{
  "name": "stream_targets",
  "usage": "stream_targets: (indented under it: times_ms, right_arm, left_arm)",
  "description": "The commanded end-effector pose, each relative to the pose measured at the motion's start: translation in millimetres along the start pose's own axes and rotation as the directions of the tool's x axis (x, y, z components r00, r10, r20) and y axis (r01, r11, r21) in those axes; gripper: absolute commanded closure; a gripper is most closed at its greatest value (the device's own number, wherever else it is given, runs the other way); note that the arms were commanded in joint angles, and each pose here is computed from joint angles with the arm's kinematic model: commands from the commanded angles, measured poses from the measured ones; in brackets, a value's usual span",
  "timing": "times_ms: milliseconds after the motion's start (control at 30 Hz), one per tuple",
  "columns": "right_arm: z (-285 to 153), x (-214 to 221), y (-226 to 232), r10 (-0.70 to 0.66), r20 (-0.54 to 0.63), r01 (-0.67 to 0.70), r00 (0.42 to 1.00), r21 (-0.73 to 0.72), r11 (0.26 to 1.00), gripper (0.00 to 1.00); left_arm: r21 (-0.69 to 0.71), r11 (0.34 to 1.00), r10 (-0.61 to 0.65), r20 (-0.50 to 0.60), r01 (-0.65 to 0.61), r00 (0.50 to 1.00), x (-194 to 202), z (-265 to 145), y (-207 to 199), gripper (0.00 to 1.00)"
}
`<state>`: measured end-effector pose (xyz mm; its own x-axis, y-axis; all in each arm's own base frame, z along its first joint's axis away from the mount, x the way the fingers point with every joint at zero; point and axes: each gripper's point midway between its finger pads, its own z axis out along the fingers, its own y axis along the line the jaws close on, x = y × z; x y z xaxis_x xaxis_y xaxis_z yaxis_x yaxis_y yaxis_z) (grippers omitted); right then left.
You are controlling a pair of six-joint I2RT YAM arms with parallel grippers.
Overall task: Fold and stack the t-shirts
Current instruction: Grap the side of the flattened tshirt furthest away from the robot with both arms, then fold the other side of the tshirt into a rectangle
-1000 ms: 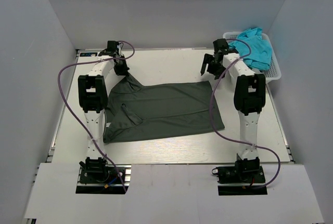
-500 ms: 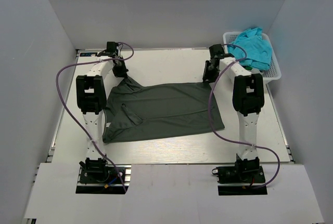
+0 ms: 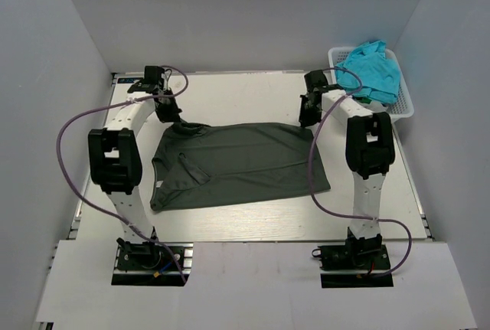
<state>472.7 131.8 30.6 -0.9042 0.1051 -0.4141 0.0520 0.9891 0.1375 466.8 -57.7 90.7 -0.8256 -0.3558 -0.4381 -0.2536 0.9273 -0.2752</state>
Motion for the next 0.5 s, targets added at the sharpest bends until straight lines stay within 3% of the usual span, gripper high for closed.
stream_targets:
  times_ms: [0, 67, 133, 467]
  right_arm:
    - [-50.4, -24.8, 7.6, -0.016, 0.149, 0.02, 0.989, -0.023, 1.0, 1.0]
    - [-47.4, -10.1, 5.1, -0.021, 0.136, 0.023, 0.991, -0.018, 1.0, 1.0]
    - [-65.4, -14.3, 5.6, -0.009, 0.173, 0.015, 0.985, -0.03, 0.999, 1.0]
    - [-90.8, 12.9, -2.7, 0.018, 0.198, -0.008, 0.98, -0.053, 0.999, 1.0]
  left_arm:
    - [0.016, 0.999, -0.036, 0.077, 0.035, 0.996, 4.7, -50.7, -2.6, 1.0]
    - [0.019, 0.998, -0.066, 0.031, 0.066, 0.997, 31.2, -54.1, 3.6, 1.0]
    - [0.036, 0.996, -0.083, 0.06, 0.08, 0.995, 37.7, -72.1, 4.0, 1.0]
    - [0.0, 0.987, -0.162, -0.002, 0.162, 0.987, 124.0, -110.4, 35.9, 1.0]
